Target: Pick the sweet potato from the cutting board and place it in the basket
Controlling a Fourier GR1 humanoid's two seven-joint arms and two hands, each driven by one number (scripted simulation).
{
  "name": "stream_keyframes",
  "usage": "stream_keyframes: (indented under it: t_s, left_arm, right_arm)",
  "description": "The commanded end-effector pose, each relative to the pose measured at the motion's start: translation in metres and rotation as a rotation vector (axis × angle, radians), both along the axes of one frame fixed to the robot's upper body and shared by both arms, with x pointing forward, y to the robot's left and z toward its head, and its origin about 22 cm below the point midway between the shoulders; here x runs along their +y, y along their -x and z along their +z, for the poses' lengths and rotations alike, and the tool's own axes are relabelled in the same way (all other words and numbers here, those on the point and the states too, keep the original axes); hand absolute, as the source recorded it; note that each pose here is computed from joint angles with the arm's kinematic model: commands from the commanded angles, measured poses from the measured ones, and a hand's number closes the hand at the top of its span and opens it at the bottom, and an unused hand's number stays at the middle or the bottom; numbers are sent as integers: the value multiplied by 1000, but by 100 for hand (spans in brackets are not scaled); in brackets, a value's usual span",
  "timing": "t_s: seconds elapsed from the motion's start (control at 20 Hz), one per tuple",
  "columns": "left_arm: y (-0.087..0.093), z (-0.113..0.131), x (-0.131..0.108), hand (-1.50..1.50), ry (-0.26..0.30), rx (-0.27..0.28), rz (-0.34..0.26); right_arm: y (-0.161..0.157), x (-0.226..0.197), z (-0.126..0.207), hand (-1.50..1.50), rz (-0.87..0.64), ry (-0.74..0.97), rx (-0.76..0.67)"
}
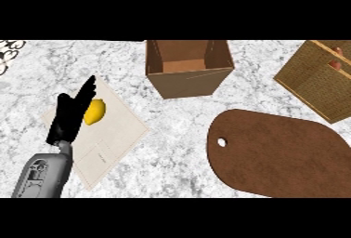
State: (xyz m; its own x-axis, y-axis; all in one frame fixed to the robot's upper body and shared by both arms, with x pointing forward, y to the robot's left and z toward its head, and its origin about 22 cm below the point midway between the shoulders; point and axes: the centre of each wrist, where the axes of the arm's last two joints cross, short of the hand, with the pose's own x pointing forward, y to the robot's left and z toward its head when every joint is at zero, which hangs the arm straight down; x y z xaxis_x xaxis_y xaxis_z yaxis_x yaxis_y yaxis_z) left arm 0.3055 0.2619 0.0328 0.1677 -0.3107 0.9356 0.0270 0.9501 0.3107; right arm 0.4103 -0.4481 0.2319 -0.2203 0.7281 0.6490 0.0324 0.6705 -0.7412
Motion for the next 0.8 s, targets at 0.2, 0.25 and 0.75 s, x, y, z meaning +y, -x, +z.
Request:
stream_keyframes:
  t_s: [0.2, 0.25, 0.75]
  left_arm:
    - [-1, -2, -1, 0, 1, -2, -4]
    - [-6, 7, -6, 0, -7, -18, 4]
    - [-6, 4, 8, 0, 10, -21, -3]
  right_arm:
    - [32, -49, 25, -150, -188, -186, -90]
    - [42, -61, 27, -150, -223, -211, -97]
    - [113, -129, 33, -150, -333, -308, -80]
